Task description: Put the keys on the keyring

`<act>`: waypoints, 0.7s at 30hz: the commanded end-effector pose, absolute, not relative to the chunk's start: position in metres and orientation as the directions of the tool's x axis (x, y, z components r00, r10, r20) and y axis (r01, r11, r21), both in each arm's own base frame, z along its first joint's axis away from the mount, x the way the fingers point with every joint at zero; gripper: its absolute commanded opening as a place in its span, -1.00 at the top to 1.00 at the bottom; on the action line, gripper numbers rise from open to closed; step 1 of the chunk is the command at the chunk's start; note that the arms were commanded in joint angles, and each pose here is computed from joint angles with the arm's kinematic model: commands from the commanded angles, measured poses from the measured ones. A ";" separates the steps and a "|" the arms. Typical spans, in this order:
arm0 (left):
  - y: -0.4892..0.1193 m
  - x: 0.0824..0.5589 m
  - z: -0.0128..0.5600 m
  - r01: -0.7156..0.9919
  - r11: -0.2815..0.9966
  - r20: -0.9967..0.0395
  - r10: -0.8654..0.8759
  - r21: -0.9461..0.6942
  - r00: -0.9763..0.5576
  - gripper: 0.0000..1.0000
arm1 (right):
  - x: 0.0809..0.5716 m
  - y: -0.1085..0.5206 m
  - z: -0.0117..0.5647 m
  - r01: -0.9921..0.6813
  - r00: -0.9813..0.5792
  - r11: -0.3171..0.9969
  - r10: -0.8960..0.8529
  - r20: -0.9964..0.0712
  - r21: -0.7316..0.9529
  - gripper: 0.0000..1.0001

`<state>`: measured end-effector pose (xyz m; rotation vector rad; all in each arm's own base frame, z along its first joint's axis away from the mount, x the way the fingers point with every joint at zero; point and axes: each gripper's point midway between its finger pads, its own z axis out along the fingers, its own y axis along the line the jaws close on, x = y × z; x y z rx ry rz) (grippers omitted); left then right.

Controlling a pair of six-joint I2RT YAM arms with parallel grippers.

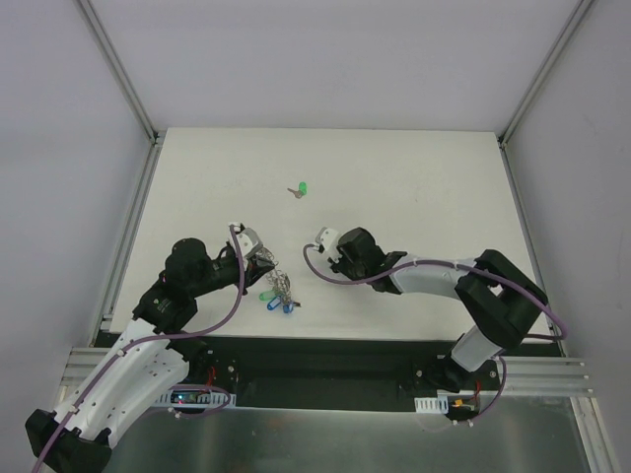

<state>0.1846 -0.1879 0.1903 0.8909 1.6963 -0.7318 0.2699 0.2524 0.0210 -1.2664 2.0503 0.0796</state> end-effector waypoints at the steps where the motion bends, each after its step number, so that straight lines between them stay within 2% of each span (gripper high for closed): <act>1: -0.191 0.188 0.222 0.848 0.529 -0.980 0.159 -0.019 -0.121 1.00 | 0.275 0.259 0.024 -0.799 -0.262 0.516 -0.760 -0.594 -0.308 0.74; 7: -0.190 0.189 0.222 0.844 0.535 -0.980 0.156 -0.024 -0.127 1.00 | 0.275 0.257 0.019 -0.793 -0.292 0.531 -0.761 -0.579 -0.298 0.97; 14: -0.193 0.187 0.220 0.853 0.519 -0.977 0.155 -0.046 -0.147 1.00 | 0.273 0.258 0.033 -0.795 -0.278 0.532 -0.747 -0.604 -0.291 0.98; 21: -0.199 0.182 0.219 0.879 0.474 -0.977 0.161 -0.050 -0.143 1.00 | 0.269 0.273 0.084 -0.815 -0.216 0.527 -0.662 -0.718 -0.240 0.98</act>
